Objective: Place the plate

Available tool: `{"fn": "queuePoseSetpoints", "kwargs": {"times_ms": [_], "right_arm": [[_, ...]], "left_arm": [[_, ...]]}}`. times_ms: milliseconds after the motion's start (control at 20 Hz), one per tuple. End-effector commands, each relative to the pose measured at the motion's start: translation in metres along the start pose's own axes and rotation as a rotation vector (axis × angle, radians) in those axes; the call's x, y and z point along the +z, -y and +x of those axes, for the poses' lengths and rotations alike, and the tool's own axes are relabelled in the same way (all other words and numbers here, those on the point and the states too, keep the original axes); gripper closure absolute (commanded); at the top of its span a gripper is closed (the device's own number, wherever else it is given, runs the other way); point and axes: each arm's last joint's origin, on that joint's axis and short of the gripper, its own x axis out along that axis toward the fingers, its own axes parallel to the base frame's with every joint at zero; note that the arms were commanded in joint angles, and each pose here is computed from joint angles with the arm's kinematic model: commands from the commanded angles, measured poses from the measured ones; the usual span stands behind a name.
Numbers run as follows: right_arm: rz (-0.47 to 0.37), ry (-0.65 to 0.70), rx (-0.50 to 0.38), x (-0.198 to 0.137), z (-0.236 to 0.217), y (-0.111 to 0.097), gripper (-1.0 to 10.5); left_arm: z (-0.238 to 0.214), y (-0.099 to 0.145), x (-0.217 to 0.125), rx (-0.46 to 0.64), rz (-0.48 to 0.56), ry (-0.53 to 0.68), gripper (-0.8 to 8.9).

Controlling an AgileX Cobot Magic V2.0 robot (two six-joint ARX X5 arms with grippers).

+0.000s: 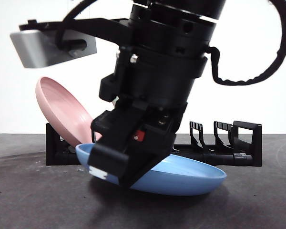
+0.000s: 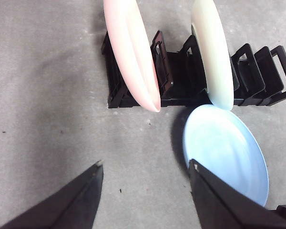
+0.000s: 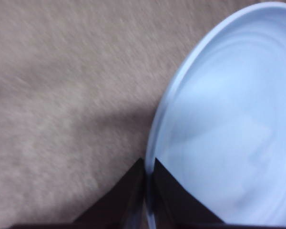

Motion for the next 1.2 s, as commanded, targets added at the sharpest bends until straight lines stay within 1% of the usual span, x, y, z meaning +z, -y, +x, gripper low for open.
{"fn": "queuePoseSetpoints", "kwargs": {"times_ms": [50, 200, 350, 400, 550, 600, 650, 750, 800, 850, 900, 950, 1050, 1100, 1200], "right_arm": [[-0.027, -0.002, 0.021, 0.003, 0.003, -0.004, 9.3], [-0.033, -0.012, 0.03, 0.002, 0.005, -0.005, 9.3], [-0.039, -0.029, 0.096, 0.0, 0.005, -0.008, 9.3], [-0.041, -0.038, 0.103, -0.001, 0.006, -0.008, 9.1], [-0.024, -0.049, 0.105, -0.002, 0.006, -0.009, 7.5], [-0.01, -0.049, 0.108, -0.002, 0.006, -0.009, 7.2], [0.001, -0.05, 0.119, -0.002, 0.005, -0.009, 7.2], [0.029, -0.044, 0.2, 0.003, -0.002, -0.008, 7.2], [0.045, -0.028, 0.249, 0.008, -0.011, -0.006, 7.2], [0.052, -0.003, 0.28, 0.014, -0.021, -0.003, 7.2], [0.061, 0.046, 0.283, 0.021, -0.039, 0.003, 7.2], [0.071, 0.083, 0.268, 0.024, -0.049, 0.009, 7.2], [0.111, 0.204, 0.22, 0.026, -0.074, 0.03, 7.2], [0.148, 0.252, 0.178, 0.022, -0.086, 0.046, 7.2], [0.26, 0.287, 0.106, 0.008, -0.101, 0.081, 7.2]], "left_arm": [[-0.003, 0.003, 0.005, -0.009, 0.036, 0.023, 5.32], [-0.003, 0.003, 0.005, -0.009, 0.036, 0.023, 5.32], [-0.003, 0.003, 0.005, -0.009, 0.036, 0.023, 5.32], [-0.003, 0.003, 0.005, -0.009, 0.036, 0.024, 5.32], [-0.003, 0.003, 0.005, -0.009, 0.036, 0.023, 5.32], [-0.003, 0.003, 0.005, -0.009, 0.036, 0.023, 5.32], [-0.003, 0.003, 0.005, -0.009, 0.036, 0.023, 5.32], [-0.003, 0.003, 0.005, -0.009, 0.036, 0.023, 5.32], [-0.003, 0.003, 0.005, -0.009, 0.036, 0.024, 5.32], [-0.003, 0.003, 0.005, -0.009, 0.036, 0.024, 5.32], [-0.004, 0.003, 0.005, -0.009, 0.036, 0.023, 5.32], [-0.004, 0.003, 0.005, -0.009, 0.035, 0.023, 5.32], [-0.005, 0.003, 0.005, -0.011, 0.038, 0.031, 5.32], [-0.005, 0.003, 0.005, -0.012, 0.03, 0.035, 5.32], [-0.005, 0.004, 0.005, -0.013, -0.014, 0.035, 5.33]]}}
